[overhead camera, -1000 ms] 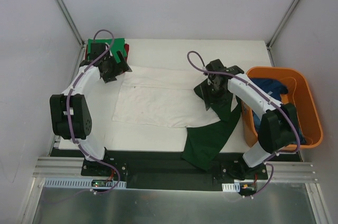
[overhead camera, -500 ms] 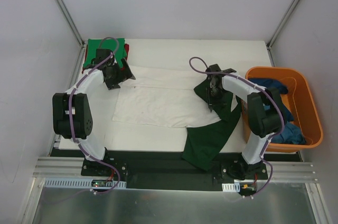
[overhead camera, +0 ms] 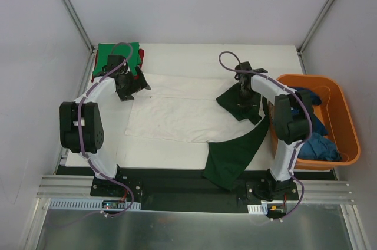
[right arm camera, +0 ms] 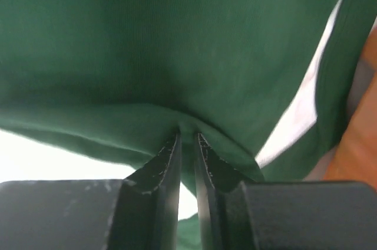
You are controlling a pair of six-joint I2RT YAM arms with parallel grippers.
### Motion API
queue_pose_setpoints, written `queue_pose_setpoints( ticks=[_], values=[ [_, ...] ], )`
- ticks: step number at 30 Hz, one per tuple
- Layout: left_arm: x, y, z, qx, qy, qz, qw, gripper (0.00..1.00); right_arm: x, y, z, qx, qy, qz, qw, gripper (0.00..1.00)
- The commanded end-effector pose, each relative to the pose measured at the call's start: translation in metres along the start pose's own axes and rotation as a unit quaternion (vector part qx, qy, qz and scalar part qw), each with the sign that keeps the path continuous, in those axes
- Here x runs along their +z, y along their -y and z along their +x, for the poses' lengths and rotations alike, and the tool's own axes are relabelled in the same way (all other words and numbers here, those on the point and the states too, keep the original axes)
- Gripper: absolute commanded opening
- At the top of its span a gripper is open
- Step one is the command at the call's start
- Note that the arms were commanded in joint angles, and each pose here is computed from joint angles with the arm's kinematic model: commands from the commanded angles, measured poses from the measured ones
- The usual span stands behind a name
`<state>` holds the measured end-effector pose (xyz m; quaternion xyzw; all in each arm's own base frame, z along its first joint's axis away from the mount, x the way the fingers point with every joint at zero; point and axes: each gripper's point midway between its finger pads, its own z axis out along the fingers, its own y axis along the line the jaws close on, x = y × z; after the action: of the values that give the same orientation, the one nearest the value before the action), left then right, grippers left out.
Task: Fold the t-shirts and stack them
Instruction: Fold the flattened tshirt in 1/3 of the way
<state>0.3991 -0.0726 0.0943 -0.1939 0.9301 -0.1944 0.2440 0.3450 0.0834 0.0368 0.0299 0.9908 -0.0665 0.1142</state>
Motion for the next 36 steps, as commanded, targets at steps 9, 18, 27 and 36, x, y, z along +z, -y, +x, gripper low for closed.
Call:
queue_pose_setpoints(
  ticks=[9,18,27,36],
  values=[
    [-0.002,0.003,-0.007,-0.002,0.009,-0.002,1.000,0.99,-0.027,0.008,-0.060,-0.022,0.075,0.002,0.997,0.26],
    [-0.009,0.002,-0.003,0.000,0.014,-0.003,1.000,0.99,-0.057,-0.035,0.017,-0.097,0.042,-0.068,0.992,0.40],
    [-0.012,0.003,-0.003,0.000,0.017,0.000,1.000,0.99,-0.019,-0.031,0.027,-0.086,-0.004,-0.055,0.995,0.40],
    [-0.014,0.003,-0.003,0.000,0.020,-0.002,1.000,0.99,0.004,-0.025,0.027,-0.078,-0.028,-0.060,0.995,0.36]
  ],
)
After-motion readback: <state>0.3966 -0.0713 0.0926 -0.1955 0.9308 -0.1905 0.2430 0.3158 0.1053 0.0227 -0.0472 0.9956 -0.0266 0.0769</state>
